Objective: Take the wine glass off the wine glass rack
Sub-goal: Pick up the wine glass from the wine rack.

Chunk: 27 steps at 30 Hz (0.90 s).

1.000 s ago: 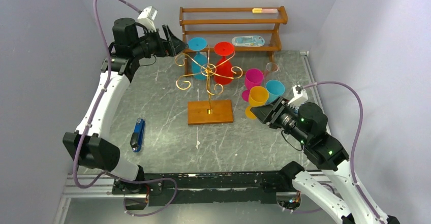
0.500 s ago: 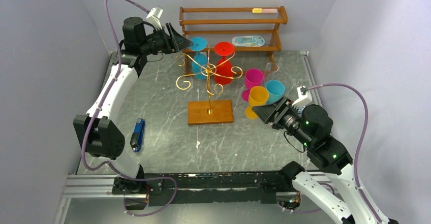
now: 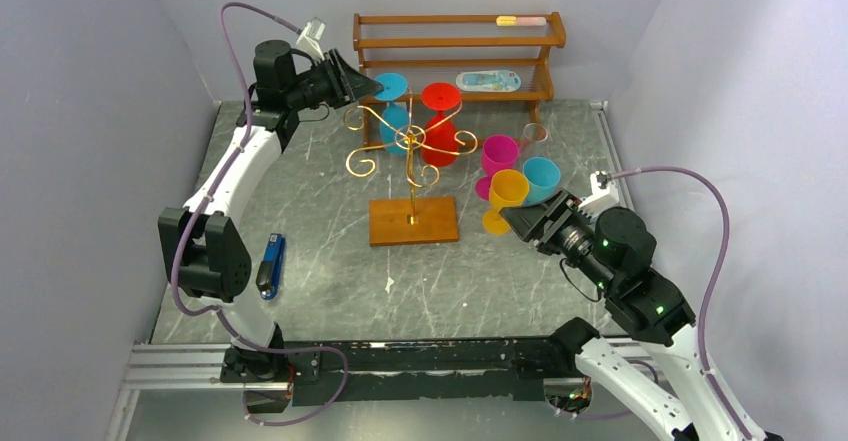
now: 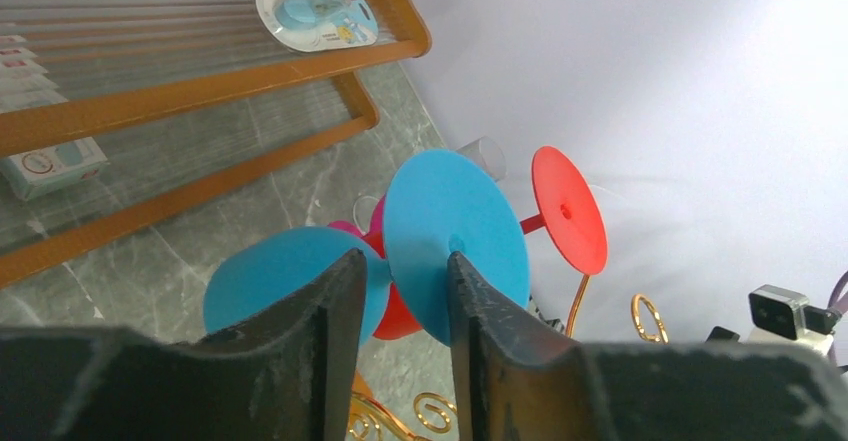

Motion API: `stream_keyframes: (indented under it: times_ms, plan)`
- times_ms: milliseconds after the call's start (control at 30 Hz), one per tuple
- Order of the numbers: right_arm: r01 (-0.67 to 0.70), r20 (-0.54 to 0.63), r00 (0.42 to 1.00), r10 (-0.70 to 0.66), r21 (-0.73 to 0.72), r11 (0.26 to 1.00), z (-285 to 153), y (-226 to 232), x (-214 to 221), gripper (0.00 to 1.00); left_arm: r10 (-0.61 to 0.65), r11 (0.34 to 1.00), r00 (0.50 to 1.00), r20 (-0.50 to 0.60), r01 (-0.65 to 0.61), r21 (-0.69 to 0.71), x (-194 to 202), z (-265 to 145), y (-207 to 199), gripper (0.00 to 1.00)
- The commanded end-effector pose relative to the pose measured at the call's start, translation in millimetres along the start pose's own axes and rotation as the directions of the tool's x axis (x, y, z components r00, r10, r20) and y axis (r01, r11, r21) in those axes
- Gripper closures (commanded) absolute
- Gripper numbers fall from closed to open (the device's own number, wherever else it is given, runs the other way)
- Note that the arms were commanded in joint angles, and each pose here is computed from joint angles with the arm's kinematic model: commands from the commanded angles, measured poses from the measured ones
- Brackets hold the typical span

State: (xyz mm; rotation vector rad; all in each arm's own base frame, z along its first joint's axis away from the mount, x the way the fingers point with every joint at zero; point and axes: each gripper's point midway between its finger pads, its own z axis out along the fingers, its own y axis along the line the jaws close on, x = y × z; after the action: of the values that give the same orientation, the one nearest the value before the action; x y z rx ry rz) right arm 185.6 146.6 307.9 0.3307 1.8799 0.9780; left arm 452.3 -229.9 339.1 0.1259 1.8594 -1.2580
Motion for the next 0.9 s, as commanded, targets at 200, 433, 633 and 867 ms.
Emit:
stream_keyframes:
  times_ms: [200,433,633,867]
  plan:
    - [-0.008,0.042,0.999,0.007,0.04,0.999,-6.2,-8.8,-6.2,0.42,-0.03,0.996,0.999,0.013,0.029,0.082,-1.4,1.4,-15.9,0.72]
    - [-0.014,0.049,0.999,0.012,0.047,0.999,-8.0,-11.8,-5.8,0.43,-0.043,0.997,0.999,0.022,0.041,0.07,-1.1,-3.5,-18.8,0.82]
    - [-0.023,0.049,0.999,0.02,0.06,0.998,-8.8,-14.8,-4.9,0.42,-0.052,0.993,0.998,0.039,0.048,0.106,-5.3,-9.6,-32.7,0.91]
    - [-0.042,0.043,0.998,0.039,0.064,0.997,-11.4,-17.3,-1.6,0.43,-0.128,0.965,0.99,0.055,0.112,0.235,-10.4,-16.4,-59.1,0.95]
